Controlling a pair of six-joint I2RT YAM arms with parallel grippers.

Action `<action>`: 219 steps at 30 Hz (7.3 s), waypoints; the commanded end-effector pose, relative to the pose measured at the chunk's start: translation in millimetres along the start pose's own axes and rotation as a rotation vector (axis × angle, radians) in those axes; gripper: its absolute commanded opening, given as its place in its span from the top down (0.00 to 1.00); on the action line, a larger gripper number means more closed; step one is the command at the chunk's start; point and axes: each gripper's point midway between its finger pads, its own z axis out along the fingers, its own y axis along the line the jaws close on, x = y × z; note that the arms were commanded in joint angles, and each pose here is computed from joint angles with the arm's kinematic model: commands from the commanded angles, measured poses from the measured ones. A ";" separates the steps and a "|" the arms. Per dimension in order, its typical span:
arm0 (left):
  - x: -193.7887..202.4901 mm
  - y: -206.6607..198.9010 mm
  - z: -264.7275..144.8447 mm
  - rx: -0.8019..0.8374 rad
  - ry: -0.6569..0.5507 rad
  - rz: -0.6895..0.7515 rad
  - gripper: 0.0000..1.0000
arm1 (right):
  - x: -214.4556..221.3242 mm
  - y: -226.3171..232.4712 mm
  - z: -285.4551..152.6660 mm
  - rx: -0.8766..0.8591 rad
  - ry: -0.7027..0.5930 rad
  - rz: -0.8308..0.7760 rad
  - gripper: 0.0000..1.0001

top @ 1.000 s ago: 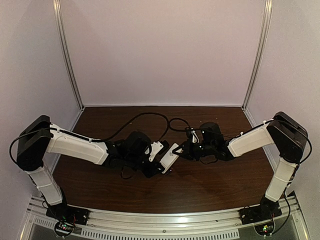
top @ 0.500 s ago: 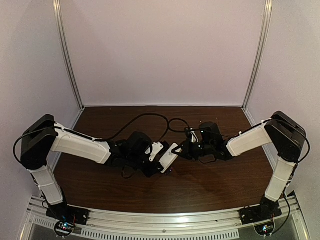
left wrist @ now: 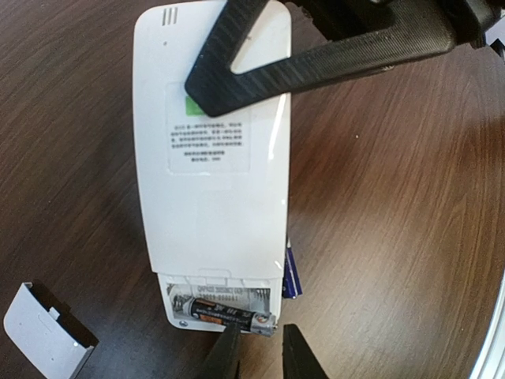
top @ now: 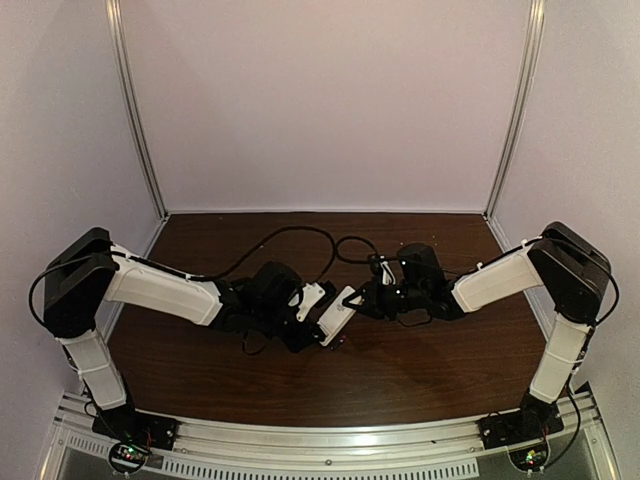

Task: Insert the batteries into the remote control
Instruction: Load the battery into the battery compartment, then pick up the battery from the center of the board, then place the battery in the battery compartment.

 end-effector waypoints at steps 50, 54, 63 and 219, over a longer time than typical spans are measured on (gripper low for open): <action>28.6 15.6 21.5 -0.017 0.117 0.002 0.94 | 6.7 -1.5 4.4 0.001 0.029 0.012 1.00; 29.4 12.4 19.7 0.001 0.122 0.012 0.94 | 6.0 -0.4 3.7 0.003 0.028 0.007 1.00; 10.2 1.6 6.3 0.076 0.043 0.020 0.80 | 3.0 0.2 1.3 0.009 0.022 -0.003 1.00; -12.1 -102.3 -50.5 -0.041 0.173 1.123 1.00 | 63.1 59.8 -87.3 -0.342 0.212 -0.033 1.00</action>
